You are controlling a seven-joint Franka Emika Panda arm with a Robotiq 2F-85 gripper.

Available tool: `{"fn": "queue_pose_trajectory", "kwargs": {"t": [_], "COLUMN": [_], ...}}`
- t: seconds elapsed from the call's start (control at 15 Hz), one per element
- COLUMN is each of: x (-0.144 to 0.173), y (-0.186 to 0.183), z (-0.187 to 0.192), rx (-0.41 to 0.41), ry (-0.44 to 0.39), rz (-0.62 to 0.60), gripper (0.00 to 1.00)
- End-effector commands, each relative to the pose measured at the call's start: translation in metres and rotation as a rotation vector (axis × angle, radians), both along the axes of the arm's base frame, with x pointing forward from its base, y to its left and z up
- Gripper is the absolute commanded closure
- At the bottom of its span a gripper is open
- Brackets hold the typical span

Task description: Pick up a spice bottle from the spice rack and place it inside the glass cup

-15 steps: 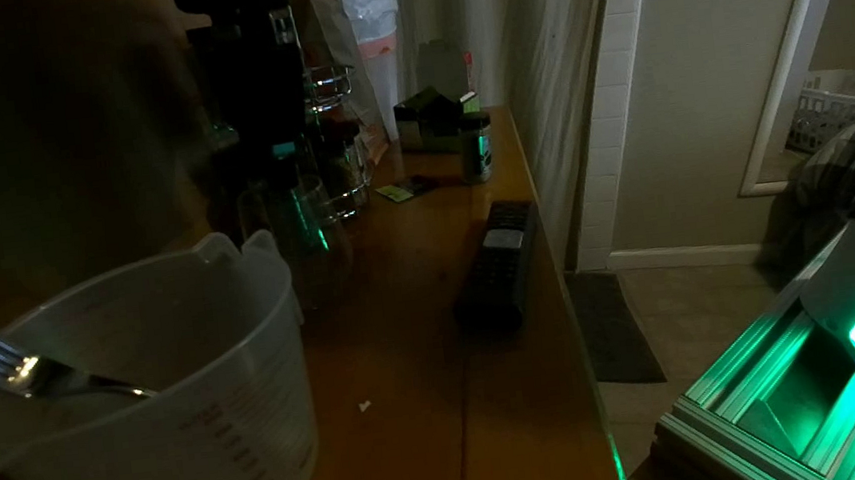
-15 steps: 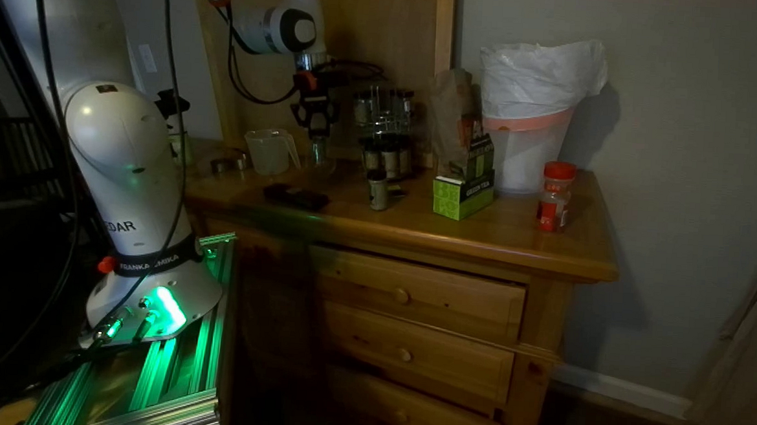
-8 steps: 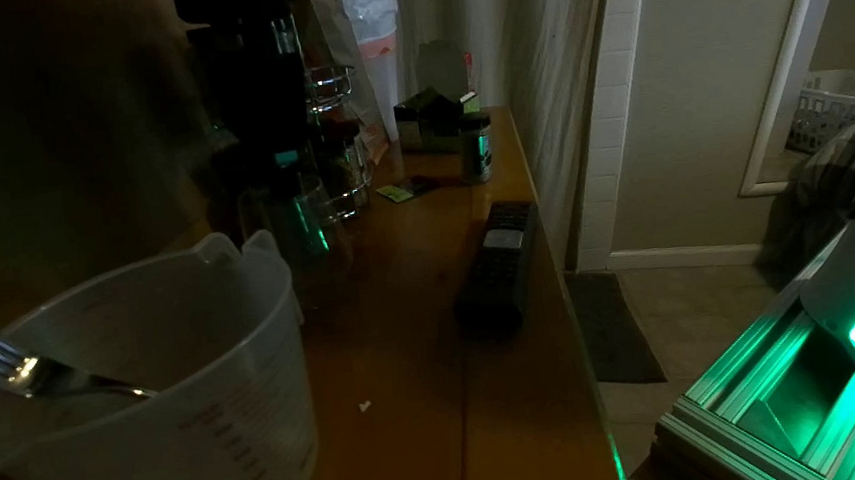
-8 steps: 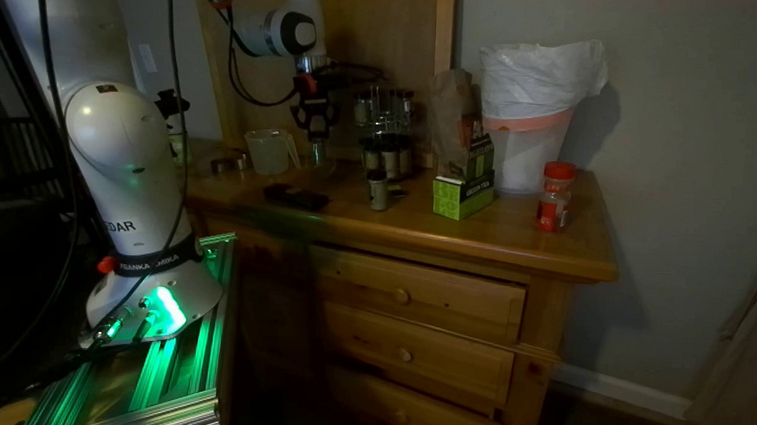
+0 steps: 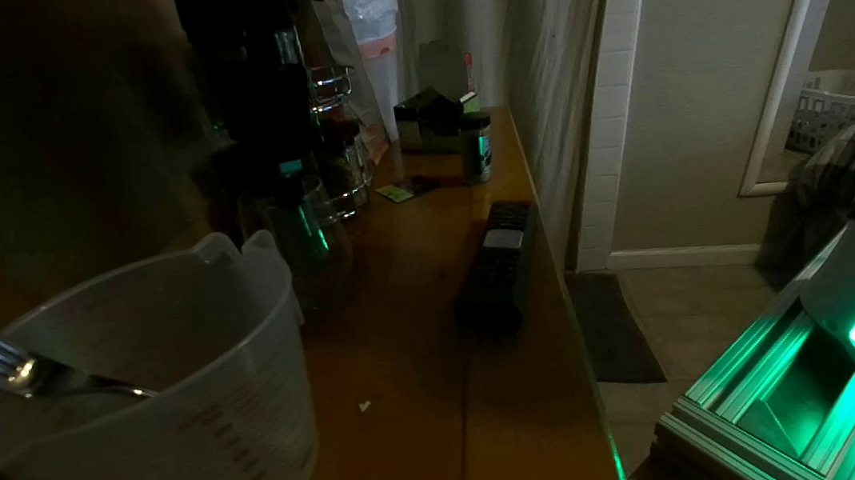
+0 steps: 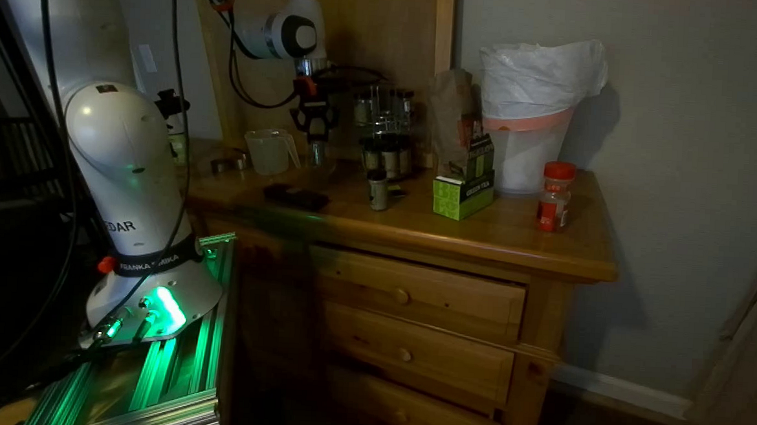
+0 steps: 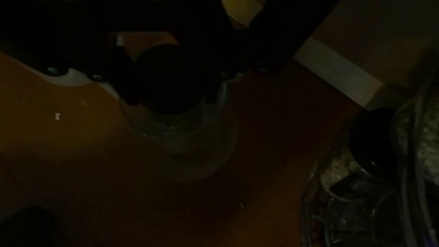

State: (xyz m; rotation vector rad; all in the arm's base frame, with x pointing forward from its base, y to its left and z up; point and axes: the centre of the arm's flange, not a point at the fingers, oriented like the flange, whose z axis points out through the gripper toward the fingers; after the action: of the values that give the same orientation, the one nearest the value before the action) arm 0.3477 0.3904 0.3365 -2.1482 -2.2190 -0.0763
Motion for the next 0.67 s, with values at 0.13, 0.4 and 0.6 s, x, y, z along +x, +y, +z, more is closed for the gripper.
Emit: {"fn": "queue_pose_trajectory", "kwargs": {"t": [0.13,0.4,0.6], "x": [0.0037,0.0046,0.0048], "y": [0.0017,0.0009,0.0013], "z": [0.0010,0.0011,0.0016], "rx": [0.007,0.006,0.005], "ry": [-0.008,-0.008,-0.008], "rz": [-0.013,-0.015,-0.013], "gripper": [0.50,0.75,0.75]}}
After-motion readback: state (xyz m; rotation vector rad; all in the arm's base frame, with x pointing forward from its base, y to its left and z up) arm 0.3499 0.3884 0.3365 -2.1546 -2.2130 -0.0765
